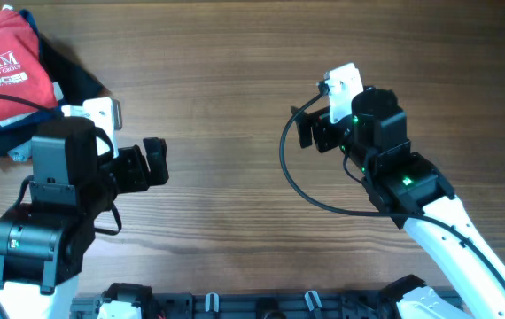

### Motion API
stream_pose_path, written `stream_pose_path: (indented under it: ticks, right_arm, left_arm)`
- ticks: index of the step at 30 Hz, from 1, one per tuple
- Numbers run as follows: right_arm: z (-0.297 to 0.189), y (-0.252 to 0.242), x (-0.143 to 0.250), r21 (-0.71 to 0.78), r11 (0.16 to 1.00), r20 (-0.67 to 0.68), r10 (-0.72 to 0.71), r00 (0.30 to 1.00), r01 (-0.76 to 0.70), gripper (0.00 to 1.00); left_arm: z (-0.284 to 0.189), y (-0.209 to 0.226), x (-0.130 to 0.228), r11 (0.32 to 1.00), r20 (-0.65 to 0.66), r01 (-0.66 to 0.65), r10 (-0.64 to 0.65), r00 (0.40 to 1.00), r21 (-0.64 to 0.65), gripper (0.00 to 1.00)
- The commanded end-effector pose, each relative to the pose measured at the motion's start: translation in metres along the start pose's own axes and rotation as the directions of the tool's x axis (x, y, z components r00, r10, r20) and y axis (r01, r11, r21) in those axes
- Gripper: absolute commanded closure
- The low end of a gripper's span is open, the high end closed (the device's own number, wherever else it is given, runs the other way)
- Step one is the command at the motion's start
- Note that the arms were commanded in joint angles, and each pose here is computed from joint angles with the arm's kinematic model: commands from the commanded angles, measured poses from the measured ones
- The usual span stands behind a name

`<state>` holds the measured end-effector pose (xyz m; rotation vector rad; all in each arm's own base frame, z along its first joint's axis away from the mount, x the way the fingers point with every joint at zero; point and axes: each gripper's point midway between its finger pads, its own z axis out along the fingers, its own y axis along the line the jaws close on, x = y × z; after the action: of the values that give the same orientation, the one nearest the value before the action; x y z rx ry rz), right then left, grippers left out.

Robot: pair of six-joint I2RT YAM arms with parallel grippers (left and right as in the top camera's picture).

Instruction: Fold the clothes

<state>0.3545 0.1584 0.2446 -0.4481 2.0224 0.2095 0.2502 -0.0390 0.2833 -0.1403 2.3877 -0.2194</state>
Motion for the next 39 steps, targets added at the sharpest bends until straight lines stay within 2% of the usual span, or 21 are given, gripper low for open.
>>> stream_pose_path:
  ticks: [1, 7, 12, 18, 30, 39]
  right_arm:
    - [0.0, -0.006, -0.018, 0.03, 0.998, 0.074, -0.052, 0.996, 0.05, 0.0]
    - [-0.021, -0.046, -0.04, 0.11, 0.994, 0.163, -0.024, 0.986, 0.006, 0.0]
    - [-0.05, -0.069, -0.054, 0.125, 0.988, 0.224, -0.12, 0.967, 0.094, 0.0]
    - [-0.087, -0.096, -0.051, 0.199, 0.975, 0.225, -0.144, 0.964, 0.099, 0.0]
    - [-0.161, -0.083, -0.04, 0.286, 0.927, 0.226, -0.31, 0.924, 0.241, 0.0]
    - [-0.161, -0.064, 0.002, 0.278, 0.923, 0.313, -0.347, 0.884, 0.264, 0.0]
  left_arm:
    - [0.002, 0.001, 0.001, 1.0, -0.005, 0.005, -0.005, 1.0, -0.011, 0.0]
    - [0.002, 0.001, 0.001, 1.0, -0.005, 0.005, -0.005, 1.0, -0.011, 0.0]
    - [0.002, 0.001, 0.001, 1.0, -0.005, 0.005, -0.005, 1.0, -0.011, 0.0]
    - [0.002, 0.001, 0.001, 1.0, -0.005, 0.005, -0.005, 1.0, -0.011, 0.0]
    - [0.002, 0.001, 0.001, 1.0, -0.005, 0.005, -0.005, 1.0, -0.011, 0.0]
    - [0.002, 0.001, 0.001, 1.0, -0.005, 0.005, -0.005, 1.0, -0.011, 0.0]
